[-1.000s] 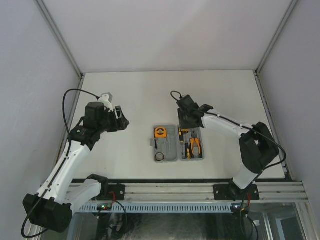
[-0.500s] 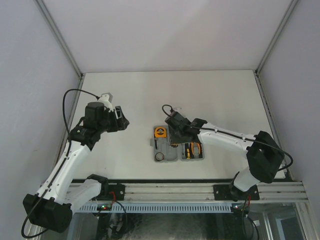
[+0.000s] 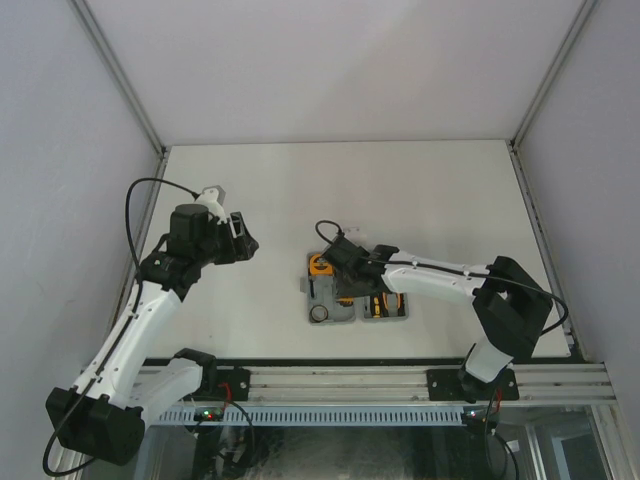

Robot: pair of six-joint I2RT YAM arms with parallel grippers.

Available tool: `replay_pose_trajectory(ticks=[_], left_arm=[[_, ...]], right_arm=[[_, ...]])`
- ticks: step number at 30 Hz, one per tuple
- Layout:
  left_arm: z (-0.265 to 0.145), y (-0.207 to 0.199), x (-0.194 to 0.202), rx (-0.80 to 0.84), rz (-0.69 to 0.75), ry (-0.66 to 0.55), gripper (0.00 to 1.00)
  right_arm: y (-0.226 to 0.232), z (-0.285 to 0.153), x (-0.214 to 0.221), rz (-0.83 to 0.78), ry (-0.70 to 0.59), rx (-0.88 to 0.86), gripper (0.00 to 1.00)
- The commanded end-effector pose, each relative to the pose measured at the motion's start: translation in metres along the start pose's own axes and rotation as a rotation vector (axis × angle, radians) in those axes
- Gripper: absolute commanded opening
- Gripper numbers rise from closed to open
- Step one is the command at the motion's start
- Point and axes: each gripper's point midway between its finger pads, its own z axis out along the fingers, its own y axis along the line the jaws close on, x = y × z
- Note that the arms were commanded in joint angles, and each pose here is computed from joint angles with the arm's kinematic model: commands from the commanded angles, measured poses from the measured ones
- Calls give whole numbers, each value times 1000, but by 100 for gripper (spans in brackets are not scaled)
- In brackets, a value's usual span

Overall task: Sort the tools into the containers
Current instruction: Place the engineering item in the storage box.

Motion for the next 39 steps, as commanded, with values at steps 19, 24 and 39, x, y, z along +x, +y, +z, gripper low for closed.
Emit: replay_pose_trajectory(ticks=[19, 24, 39], left_arm=[[6, 3, 5, 3, -3, 7, 68], [6, 3, 5, 3, -3, 7, 68], [6, 2, 5, 6, -3, 8, 67]], right_arm=[[4, 20, 10, 11, 8, 39, 30], [4, 16, 17, -1, 18, 52, 30], [4, 13, 20, -3, 17, 59, 52]])
